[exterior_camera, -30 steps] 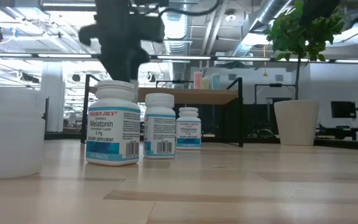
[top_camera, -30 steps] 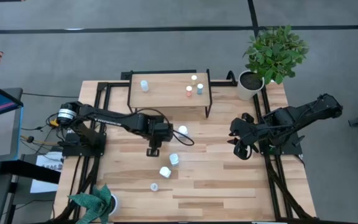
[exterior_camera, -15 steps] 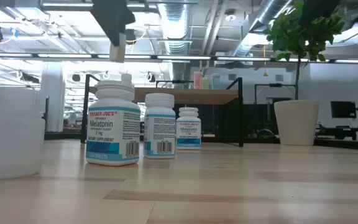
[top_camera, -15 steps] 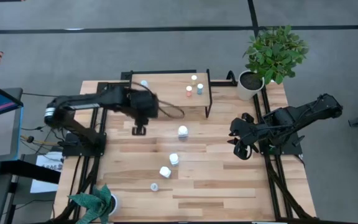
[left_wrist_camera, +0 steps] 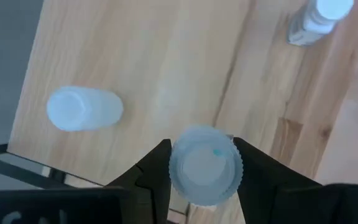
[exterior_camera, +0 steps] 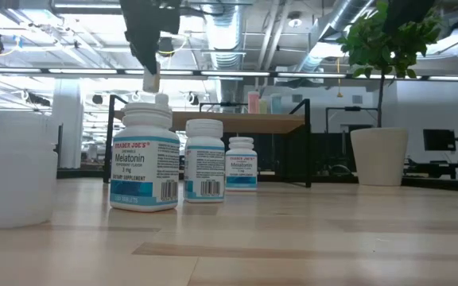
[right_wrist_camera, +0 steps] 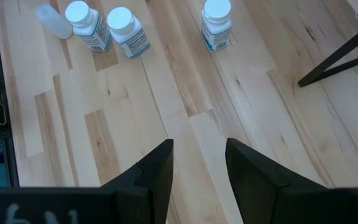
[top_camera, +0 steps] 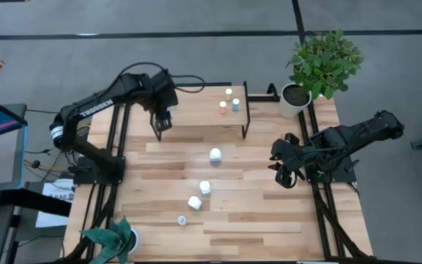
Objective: Pick and place medicine bottles onto shelf by color
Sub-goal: Put the top transparent pill bottle on the shelf
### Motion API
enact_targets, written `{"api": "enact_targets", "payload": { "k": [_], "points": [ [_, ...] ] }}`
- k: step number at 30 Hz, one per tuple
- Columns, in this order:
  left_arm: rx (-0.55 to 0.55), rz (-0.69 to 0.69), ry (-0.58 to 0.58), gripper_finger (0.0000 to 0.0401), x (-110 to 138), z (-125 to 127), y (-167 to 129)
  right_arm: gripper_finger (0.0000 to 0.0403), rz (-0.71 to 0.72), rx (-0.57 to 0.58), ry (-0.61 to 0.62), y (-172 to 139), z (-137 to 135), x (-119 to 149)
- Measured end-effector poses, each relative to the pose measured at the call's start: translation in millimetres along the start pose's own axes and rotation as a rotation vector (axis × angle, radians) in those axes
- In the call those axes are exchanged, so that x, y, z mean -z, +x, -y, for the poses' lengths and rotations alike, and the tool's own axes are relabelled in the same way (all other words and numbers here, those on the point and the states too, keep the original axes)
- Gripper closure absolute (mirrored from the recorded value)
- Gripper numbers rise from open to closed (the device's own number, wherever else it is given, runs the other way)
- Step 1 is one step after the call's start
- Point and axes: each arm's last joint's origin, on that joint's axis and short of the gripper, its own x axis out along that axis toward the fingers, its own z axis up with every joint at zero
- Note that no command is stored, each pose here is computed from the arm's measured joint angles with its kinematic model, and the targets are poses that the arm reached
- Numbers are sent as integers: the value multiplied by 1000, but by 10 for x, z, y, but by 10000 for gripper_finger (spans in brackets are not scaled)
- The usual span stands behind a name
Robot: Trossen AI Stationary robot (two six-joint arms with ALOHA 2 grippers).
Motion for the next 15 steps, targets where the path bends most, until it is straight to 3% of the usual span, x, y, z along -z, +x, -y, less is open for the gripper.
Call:
{"api": "enact_targets", "payload": {
  "k": [15],
  "points": [
    [43,-75,-11,281,-54,-345,331,234,-1,0,0,0,1,1]
  ]
}}
